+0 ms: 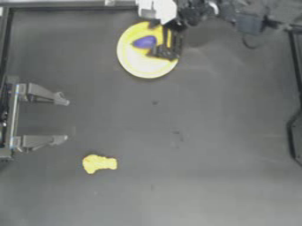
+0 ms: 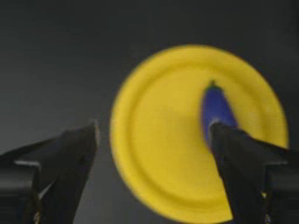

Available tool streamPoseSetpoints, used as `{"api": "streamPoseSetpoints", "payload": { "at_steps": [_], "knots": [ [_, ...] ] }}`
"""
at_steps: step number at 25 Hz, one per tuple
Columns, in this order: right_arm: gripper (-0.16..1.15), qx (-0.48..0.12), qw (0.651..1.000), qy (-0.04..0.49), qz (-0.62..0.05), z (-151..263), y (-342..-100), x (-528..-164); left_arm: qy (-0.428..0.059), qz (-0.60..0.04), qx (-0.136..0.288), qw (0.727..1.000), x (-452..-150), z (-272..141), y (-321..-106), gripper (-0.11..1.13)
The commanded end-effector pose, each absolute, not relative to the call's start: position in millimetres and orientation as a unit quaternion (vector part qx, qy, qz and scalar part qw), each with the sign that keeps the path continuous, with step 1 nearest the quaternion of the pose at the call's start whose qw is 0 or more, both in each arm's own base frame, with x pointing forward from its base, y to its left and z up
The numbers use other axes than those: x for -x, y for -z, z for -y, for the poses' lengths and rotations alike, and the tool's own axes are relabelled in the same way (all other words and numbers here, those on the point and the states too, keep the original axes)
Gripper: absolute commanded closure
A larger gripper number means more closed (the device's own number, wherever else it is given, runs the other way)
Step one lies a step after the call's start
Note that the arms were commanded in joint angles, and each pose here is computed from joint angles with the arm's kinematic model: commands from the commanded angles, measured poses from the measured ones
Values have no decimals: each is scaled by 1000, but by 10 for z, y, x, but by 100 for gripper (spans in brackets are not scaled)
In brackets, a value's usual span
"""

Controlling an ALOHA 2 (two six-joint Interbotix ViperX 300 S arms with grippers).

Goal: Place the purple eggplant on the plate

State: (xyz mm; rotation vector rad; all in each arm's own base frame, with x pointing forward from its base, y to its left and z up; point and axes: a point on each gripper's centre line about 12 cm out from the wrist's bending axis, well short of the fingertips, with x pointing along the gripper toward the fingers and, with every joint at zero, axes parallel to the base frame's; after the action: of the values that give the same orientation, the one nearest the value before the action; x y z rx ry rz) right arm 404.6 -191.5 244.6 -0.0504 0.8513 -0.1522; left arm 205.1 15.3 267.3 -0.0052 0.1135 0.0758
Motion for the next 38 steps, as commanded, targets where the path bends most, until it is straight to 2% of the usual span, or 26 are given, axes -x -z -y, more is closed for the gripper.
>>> {"api": "streamPoseSetpoints", "payload": {
  "at_steps": [1,7,18,28,38],
  "knots": [
    [-3,41,930,75,-357,1623,-2804,-3891,-39,-54,1,998,-2084,-161,-2711,-1],
    [-3,42,946,70,-314,1219,-2837,-3588,-40,-54,-1,998,-2080,-164,-2715,-1],
    [-3,58,967,50,-241,662,-2813,-3297,-40,-53,-2,998,-2076,-166,-2724,-1],
    [-3,47,979,39,-195,359,-2743,-3088,-40,-46,-3,998,-2048,-164,-2742,-1],
    [-3,25,983,50,-175,300,-2644,-2854,-41,-47,-4,998,-2044,-167,-2737,-1]
  ]
}}
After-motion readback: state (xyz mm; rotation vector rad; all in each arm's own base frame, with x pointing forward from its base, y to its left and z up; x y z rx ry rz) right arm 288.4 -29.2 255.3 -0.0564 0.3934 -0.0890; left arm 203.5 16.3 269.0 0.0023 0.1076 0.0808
